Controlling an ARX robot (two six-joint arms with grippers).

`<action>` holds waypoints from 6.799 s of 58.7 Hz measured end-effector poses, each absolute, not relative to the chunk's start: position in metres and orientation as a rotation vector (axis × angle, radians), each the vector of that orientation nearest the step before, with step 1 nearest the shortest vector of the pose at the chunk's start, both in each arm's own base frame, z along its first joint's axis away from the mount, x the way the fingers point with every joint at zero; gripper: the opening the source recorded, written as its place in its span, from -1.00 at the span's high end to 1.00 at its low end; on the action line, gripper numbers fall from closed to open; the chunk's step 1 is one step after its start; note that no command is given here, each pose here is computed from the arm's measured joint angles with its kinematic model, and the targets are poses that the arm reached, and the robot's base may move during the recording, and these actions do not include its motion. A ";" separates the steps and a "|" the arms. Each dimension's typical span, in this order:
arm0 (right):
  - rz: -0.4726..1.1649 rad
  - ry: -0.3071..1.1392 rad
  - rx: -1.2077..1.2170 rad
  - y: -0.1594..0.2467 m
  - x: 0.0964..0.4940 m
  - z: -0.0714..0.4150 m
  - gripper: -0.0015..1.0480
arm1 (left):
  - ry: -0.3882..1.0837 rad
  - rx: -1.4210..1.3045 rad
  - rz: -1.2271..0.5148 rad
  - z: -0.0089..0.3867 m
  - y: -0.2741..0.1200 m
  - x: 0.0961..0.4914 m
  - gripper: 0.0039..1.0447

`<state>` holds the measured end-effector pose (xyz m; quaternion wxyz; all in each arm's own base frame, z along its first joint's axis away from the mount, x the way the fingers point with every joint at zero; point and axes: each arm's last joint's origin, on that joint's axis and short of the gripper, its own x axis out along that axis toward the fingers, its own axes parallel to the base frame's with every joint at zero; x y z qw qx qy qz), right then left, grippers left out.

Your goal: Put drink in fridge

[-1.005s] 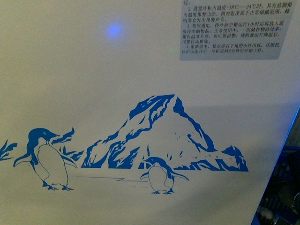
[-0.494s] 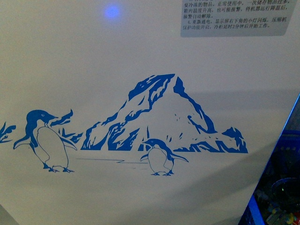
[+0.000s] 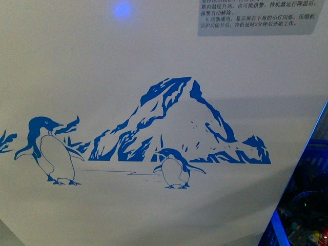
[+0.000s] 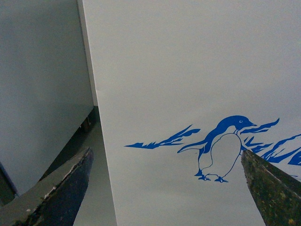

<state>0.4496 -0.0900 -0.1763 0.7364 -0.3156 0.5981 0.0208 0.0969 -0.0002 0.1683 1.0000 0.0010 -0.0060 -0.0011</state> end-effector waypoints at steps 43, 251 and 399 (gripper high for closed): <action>-0.013 1.215 -0.602 -0.084 0.424 -0.122 0.24 | -0.012 0.002 -0.002 0.168 0.000 0.097 -0.85; -0.042 -0.022 0.093 -0.003 0.103 0.307 0.26 | -0.013 0.002 -0.002 0.168 0.000 0.097 -0.85; -0.040 -0.023 0.093 -0.003 0.103 0.307 0.27 | 0.012 0.988 -1.186 0.238 -0.064 0.363 -0.85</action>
